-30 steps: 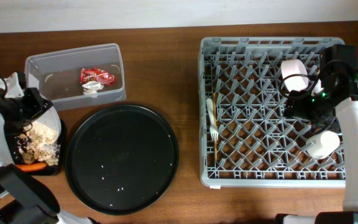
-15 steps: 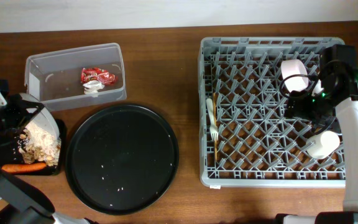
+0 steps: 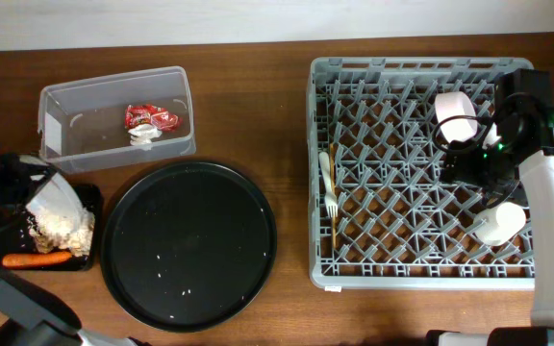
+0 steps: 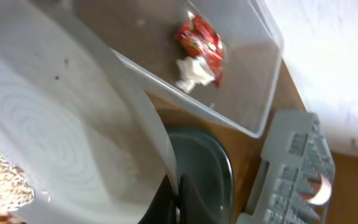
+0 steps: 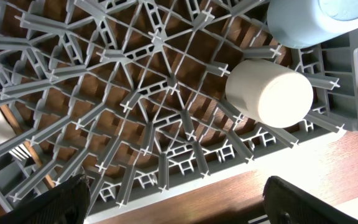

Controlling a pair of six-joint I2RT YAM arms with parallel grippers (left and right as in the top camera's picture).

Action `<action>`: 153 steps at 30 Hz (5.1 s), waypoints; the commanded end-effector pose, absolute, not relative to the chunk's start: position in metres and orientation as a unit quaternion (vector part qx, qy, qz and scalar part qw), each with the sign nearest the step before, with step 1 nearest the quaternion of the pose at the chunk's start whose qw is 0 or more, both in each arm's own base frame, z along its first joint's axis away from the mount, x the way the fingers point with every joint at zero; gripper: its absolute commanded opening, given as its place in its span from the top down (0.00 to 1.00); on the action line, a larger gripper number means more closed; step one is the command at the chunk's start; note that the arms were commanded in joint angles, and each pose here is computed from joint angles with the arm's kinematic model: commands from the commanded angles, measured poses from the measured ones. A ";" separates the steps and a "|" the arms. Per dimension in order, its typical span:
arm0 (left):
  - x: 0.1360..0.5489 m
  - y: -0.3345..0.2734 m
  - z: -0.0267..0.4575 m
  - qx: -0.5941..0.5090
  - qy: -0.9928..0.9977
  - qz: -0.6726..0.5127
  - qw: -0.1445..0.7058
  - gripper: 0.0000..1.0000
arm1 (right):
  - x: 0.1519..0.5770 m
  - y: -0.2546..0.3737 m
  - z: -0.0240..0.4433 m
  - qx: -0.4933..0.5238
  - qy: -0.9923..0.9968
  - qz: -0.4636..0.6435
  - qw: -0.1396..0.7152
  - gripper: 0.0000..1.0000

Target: Sort waste into correct bins and load items into the dishwasher rack

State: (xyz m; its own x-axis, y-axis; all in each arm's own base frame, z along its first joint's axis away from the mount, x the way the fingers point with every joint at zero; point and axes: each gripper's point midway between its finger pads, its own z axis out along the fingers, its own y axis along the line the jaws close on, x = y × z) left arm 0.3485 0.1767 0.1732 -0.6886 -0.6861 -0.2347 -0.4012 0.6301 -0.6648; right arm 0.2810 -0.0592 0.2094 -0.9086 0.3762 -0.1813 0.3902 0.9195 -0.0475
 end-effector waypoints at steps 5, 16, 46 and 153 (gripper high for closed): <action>0.356 0.181 0.196 -0.296 0.861 -0.304 0.281 1.00 | 0.277 -0.063 0.213 0.201 0.974 -0.051 0.088 0.08; 0.351 0.163 0.203 -0.264 0.851 -0.358 0.281 1.00 | 0.277 -0.063 0.213 0.201 0.974 -0.051 0.087 0.08; 0.340 0.132 0.269 -0.175 0.759 -0.507 0.370 1.00 | 0.275 -0.064 0.212 0.202 0.974 -0.055 0.084 0.08; 0.227 0.101 0.136 -0.435 0.897 0.025 0.080 0.01 | 0.267 0.337 0.009 -0.232 0.967 0.096 -0.040 0.96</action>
State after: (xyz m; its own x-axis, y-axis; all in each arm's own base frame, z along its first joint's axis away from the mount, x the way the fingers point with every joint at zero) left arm 0.2310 0.0974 0.1354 -0.6220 -0.7680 -0.1528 -0.7729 0.6334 -0.0380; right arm 0.2655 0.3382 0.0088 -0.8948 -0.4460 0.0225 -0.4306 0.8751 0.2210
